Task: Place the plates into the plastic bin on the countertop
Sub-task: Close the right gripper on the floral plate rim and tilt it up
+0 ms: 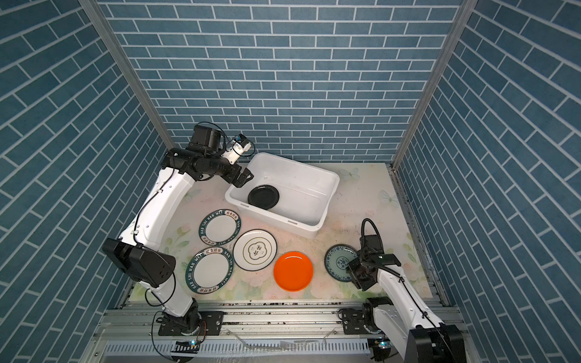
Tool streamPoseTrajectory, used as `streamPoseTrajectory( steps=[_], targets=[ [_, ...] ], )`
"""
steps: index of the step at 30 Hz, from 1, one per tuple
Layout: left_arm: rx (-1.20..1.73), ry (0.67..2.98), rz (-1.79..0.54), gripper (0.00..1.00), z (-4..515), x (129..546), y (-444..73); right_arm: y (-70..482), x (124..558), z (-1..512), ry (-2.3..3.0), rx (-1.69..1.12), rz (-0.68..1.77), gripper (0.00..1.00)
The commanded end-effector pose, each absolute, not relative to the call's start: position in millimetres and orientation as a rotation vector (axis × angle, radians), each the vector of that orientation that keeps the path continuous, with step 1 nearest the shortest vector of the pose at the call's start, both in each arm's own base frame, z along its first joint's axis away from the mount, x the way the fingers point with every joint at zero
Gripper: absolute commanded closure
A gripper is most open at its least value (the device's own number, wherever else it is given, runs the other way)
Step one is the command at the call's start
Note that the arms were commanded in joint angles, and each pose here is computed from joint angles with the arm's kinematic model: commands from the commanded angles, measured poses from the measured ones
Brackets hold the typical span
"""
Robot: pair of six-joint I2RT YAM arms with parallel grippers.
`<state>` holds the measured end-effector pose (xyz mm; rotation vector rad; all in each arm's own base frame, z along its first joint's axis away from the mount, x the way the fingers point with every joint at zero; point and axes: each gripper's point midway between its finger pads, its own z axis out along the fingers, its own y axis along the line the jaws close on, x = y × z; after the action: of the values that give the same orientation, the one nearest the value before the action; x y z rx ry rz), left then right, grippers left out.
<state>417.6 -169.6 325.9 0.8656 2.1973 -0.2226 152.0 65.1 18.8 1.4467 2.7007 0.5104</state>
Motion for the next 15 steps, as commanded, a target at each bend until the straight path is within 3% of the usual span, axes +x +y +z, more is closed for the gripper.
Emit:
streamPoseTrajectory(
  steps=[1, 15],
  targets=[
    [0.874, 2.194, -0.216, 0.00, 325, 417, -171, 62, 158, 8, 2.640, 1.529, 0.509, 0.63],
    [0.858, 2.204, -0.207, 0.00, 323, 422, -170, 66, 169, -11, 2.583, 1.561, 0.587, 0.76]
  ],
)
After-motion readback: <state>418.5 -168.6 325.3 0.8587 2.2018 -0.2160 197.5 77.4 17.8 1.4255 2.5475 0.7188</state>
